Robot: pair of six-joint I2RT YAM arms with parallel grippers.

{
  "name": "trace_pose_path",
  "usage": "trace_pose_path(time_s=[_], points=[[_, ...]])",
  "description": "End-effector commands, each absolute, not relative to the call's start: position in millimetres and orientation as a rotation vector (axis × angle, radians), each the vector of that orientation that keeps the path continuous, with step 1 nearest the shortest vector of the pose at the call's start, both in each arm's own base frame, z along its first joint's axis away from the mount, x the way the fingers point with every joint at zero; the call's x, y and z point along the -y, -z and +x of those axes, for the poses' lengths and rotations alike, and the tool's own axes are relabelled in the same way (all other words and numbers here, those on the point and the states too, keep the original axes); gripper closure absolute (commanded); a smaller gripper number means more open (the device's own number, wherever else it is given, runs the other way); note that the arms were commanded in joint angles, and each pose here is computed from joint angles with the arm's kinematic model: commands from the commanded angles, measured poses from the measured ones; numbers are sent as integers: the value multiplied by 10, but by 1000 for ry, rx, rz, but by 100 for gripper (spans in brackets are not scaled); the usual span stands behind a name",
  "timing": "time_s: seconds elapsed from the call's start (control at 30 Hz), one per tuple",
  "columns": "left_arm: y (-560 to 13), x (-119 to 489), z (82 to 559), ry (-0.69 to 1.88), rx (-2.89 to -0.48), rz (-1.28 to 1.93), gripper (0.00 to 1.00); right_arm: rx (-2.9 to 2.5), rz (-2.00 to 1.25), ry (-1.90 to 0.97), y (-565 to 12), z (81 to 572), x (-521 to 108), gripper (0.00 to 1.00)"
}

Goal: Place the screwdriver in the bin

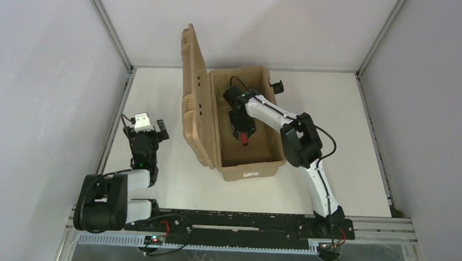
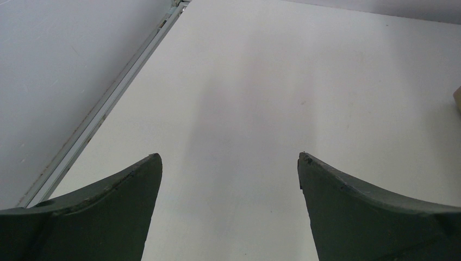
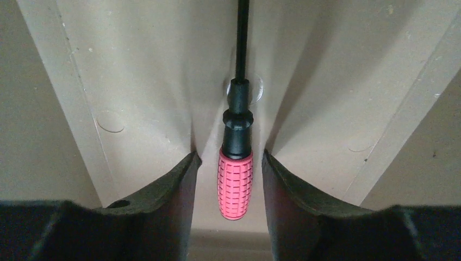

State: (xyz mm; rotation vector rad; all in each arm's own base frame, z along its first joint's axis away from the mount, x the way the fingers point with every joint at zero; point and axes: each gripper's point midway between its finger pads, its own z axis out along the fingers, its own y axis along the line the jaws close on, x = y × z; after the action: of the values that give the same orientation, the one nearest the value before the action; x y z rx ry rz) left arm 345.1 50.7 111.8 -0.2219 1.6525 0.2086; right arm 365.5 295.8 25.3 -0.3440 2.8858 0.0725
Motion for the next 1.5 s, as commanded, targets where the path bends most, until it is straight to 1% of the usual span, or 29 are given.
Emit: trace_pose_path(time_s=[0.0,0.07,0.13,0.17,0.2,0.23,0.27,0.37,0.47,0.53,0.63,0.77,0.83,0.97,1.1,1.17,1.27,1.3,1.47], points=[[-1361,-519,3534,-211,-1565,-226,0,-2785,-324,-104,-585,3818,-2992,42],[-1354,-520,3532,-211,-1568,-226,0,-2760,-331,-114,-767,3833,-2989,37],[-1353,-520,3531,-211,-1567,-226,0,-2705,-340,-141,-1090,3861,-2989,31],[-1357,-519,3534,-211,-1566,-226,0,-2675,-357,-167,-1243,3870,-3004,25],[-1355,-521,3532,-212,-1567,-227,0,-2636,-373,-201,-1424,3878,-3023,12],[-1353,-519,3532,-211,-1567,-226,0,-2593,-388,-236,-1612,3891,-3048,3],[-1353,-519,3531,-211,-1567,-226,0,-2558,-404,-261,-1778,3884,-3051,1],[-1362,-519,3532,-210,-1565,-226,0,-2443,-431,-342,-2312,3890,-3020,0],[-1358,-519,3531,-210,-1566,-226,0,-2332,-394,-382,-2772,3938,-2839,0],[-1362,-517,3533,-210,-1565,-225,0,-2283,-306,-355,-2966,4015,-2552,0],[-1359,-518,3532,-210,-1566,-226,0,-2233,-122,-316,-3060,4170,-1999,1],[-1364,-518,3532,-210,-1564,-226,0,-2219,146,-254,-2782,4276,-1108,2],[-1362,-519,3533,-211,-1565,-226,0,-2217,256,-191,-2513,4267,-707,2],[-1362,-519,3533,-210,-1565,-226,0,-2188,345,-139,-1933,4165,-200,4],[-1360,-517,3532,-210,-1566,-226,0,-2172,290,-70,-1404,3957,-48,2],[-1357,-520,3531,-211,-1566,-226,0,-2120,256,-69,-1274,3879,-45,1],[-1359,-518,3534,-211,-1566,-226,0,-2002,232,-72,-1240,3811,-32,1],[-1354,-519,3532,-211,-1567,-226,0,-1946,220,-77,-1308,3807,-36,0],[-1359,-520,3535,-211,-1566,-226,0,-1878,192,-62,-1239,3689,-11,0]])
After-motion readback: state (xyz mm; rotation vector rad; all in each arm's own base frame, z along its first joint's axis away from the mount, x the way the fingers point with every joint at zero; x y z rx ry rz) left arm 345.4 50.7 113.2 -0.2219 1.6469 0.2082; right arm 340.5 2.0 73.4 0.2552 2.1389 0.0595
